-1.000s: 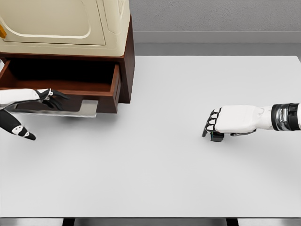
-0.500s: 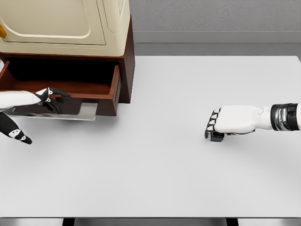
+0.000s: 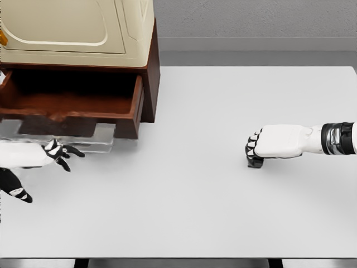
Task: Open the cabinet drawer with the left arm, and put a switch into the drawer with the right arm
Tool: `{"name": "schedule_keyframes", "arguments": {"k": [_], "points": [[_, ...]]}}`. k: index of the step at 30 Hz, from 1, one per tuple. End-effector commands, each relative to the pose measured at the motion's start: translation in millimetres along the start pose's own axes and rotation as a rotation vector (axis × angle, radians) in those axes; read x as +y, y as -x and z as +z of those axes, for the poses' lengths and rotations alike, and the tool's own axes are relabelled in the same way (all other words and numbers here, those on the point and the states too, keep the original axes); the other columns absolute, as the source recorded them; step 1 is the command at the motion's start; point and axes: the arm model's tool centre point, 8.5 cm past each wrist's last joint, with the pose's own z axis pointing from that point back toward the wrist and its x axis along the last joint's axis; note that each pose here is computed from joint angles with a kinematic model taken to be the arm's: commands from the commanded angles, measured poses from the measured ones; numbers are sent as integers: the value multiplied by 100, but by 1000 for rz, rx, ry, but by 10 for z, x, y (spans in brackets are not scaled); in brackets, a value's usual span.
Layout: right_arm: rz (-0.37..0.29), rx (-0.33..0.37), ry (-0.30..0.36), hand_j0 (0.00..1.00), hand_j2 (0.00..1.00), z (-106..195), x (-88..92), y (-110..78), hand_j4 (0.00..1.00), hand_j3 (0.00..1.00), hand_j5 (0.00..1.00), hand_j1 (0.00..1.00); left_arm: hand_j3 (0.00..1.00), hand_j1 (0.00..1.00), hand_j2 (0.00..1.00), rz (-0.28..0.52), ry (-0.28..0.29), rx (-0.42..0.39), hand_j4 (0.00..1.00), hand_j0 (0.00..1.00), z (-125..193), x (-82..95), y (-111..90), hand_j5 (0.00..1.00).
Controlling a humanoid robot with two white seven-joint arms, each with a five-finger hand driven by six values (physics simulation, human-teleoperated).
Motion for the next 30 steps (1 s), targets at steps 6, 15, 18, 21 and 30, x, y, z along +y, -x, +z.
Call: {"name": "schedule_keyframes", "arguments": {"k": [6, 15, 18, 21, 30], "points": [[-8, 1, 11, 36, 36, 18, -19, 9, 36, 36, 36, 36, 100, 100, 100, 24, -476, -121, 100, 100, 594, 1056, -476, 100], [-9, 2, 10, 37, 37, 19, -16, 13, 37, 37, 37, 37, 100, 100, 100, 4, -494, -135, 100, 100, 619, 1126, -534, 100], [-9, 3, 11, 37, 37, 22, -19, 16, 37, 37, 37, 37, 100, 100, 100, 4, -491, -144, 100, 100, 596, 1126, -544, 100], [-11, 16, 20, 38, 38, 56, -41, 54, 38, 38, 38, 38, 100, 100, 100, 0, -483, -156, 100, 100, 574, 1095, -549, 100], [-28, 42, 89, 37, 37, 197, -194, 149, 37, 37, 37, 37, 100, 100, 100, 26, -440, -203, 100, 100, 401, 899, -463, 100]]}}
